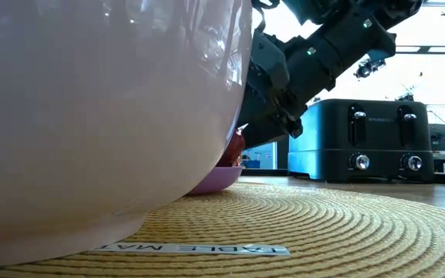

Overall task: Arrange a breakfast setting
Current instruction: Put the apple on the violet plate to the right of the bagel

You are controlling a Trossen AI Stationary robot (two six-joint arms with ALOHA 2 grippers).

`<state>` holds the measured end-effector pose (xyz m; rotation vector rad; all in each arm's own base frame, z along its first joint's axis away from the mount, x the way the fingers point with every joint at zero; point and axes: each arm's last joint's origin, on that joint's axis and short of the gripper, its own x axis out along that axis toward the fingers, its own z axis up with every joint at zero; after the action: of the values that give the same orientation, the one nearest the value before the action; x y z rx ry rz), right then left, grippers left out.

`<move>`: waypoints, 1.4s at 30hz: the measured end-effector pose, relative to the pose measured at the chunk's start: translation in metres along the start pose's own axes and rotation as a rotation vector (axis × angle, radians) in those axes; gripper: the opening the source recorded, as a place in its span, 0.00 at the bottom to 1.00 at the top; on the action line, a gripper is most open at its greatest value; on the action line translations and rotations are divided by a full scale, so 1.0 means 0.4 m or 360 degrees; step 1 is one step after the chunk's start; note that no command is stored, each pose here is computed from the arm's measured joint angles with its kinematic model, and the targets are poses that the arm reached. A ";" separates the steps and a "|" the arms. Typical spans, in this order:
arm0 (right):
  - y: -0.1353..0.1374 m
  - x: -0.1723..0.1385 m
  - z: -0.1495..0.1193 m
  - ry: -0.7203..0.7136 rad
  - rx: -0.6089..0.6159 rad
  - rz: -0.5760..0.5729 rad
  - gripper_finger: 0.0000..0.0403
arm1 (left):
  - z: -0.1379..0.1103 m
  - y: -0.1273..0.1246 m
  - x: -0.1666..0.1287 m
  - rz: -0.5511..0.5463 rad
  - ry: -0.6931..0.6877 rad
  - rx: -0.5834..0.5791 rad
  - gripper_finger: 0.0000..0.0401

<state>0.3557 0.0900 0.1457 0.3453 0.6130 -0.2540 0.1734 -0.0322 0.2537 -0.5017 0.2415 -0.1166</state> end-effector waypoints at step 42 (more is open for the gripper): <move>0.004 -0.045 0.031 0.0043 0.0258 0.0080 0.79 | -0.004 0.002 0.000 0.0016 0.0028 0.0007 0.24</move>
<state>0.3483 0.0888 0.1662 0.5207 0.6107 -0.2518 0.1731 -0.0320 0.2519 -0.4954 0.2609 -0.1117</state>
